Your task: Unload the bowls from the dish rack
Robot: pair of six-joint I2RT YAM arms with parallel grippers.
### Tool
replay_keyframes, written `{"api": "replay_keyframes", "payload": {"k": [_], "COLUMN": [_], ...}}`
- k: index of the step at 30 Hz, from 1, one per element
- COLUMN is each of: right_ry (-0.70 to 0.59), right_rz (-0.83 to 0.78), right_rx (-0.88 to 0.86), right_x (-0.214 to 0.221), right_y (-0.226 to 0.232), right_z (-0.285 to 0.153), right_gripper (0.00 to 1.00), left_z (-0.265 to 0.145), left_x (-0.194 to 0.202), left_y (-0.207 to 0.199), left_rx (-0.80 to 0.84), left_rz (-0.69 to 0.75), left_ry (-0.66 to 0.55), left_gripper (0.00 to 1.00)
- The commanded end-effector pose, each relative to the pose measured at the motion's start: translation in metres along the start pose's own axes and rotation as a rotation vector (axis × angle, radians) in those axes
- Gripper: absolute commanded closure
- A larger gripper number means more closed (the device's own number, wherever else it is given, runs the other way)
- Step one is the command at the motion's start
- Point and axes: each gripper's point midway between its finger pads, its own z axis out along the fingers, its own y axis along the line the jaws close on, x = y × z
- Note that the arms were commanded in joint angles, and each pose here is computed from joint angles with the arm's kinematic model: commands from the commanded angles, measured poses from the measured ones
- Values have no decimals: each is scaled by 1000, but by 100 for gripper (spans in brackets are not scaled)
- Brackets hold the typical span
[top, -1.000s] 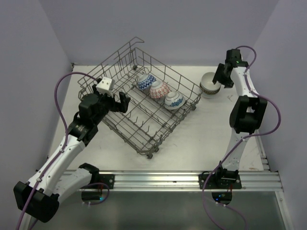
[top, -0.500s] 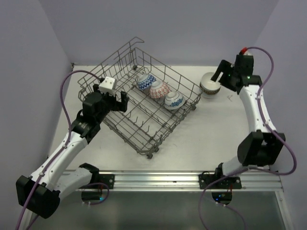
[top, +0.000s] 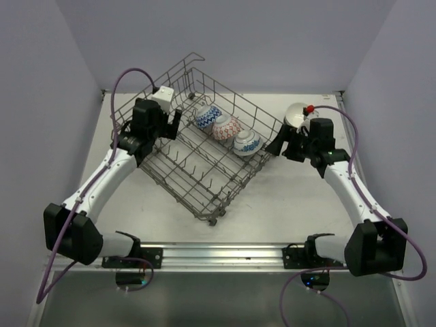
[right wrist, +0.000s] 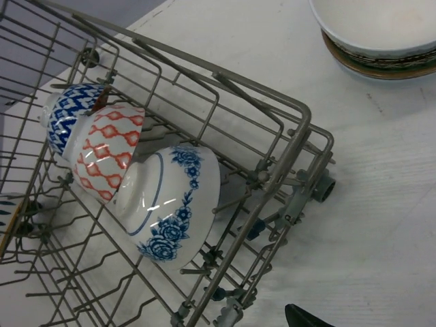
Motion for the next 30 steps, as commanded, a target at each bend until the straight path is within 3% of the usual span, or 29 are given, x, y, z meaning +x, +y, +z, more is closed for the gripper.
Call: {"api": "replay_keyframes", "payload": {"k": [1,7,19,30], "right_ry": [-79,-65,-67,-60], "right_rz": [-61,-46,-43,-51], "right_rx": [-156,-223,-247,-210], "right_x": [-16,-12,-10,-9], "right_y": [30,41,45,38], "right_z": [-9,-10,-14,-11], "right_gripper": [18,18,18,18], "left_z": [5,22,48,70], "left_x": [0,40,79,105], "left_y": [32,42,53,51], "left_rx": [-64,-87,-76,-57], "left_rz": [47,146,252,258], "left_ry": [54,213,295,330], "left_gripper": [0,0,0,0]}}
